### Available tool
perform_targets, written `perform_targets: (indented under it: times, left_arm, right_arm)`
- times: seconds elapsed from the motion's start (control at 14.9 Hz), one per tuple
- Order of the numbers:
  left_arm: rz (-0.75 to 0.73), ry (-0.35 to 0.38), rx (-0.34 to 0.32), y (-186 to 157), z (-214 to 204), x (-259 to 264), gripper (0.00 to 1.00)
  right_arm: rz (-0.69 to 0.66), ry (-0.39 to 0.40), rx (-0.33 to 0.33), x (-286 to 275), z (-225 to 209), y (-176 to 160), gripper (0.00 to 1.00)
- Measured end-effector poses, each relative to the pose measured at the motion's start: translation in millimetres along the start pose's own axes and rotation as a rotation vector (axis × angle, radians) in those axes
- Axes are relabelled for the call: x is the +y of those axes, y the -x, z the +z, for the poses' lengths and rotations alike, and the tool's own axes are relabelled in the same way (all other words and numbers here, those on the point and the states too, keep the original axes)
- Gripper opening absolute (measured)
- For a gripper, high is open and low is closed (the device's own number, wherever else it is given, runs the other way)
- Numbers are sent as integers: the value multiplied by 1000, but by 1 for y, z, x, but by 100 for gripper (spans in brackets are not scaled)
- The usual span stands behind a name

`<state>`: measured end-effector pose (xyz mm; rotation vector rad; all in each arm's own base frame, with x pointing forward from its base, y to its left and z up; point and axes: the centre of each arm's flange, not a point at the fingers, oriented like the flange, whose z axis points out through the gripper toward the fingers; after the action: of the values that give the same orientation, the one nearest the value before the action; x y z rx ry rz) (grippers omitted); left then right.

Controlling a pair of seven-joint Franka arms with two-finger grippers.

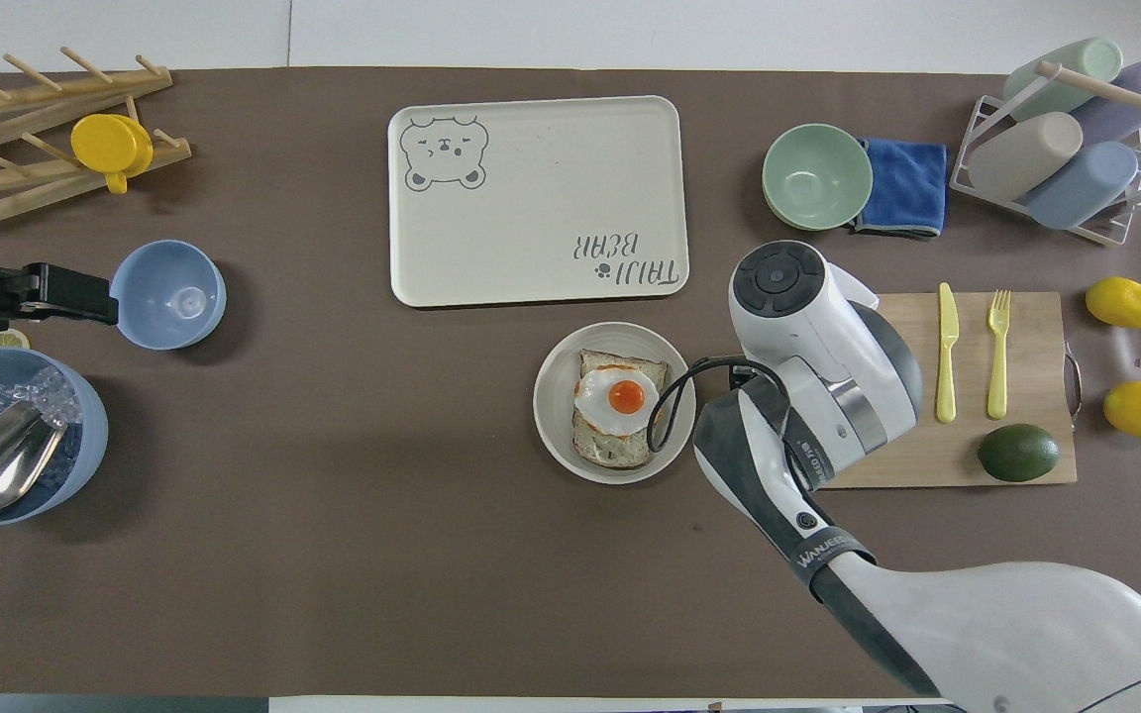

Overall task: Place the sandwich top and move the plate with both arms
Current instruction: 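Grasp the bread slice with the right gripper and lift it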

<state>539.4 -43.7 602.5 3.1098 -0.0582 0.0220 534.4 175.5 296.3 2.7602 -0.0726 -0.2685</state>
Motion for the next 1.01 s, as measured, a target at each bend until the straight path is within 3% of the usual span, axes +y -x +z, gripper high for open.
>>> perform_targets:
  times: [0.54, 0.67, 1.01]
  left_arm:
    - [3, 0, 0, 0, 0, 1, 100]
    - [3, 0, 0, 0, 0, 2, 100]
    - [4, 0, 0, 0, 0, 2, 100]
  right_arm:
    - [-42, 98, 46, -11, 8, 9, 94]
    - [-49, 108, 51, -11, 10, 10, 75]
    - [-53, 111, 53, -11, 12, 11, 69]
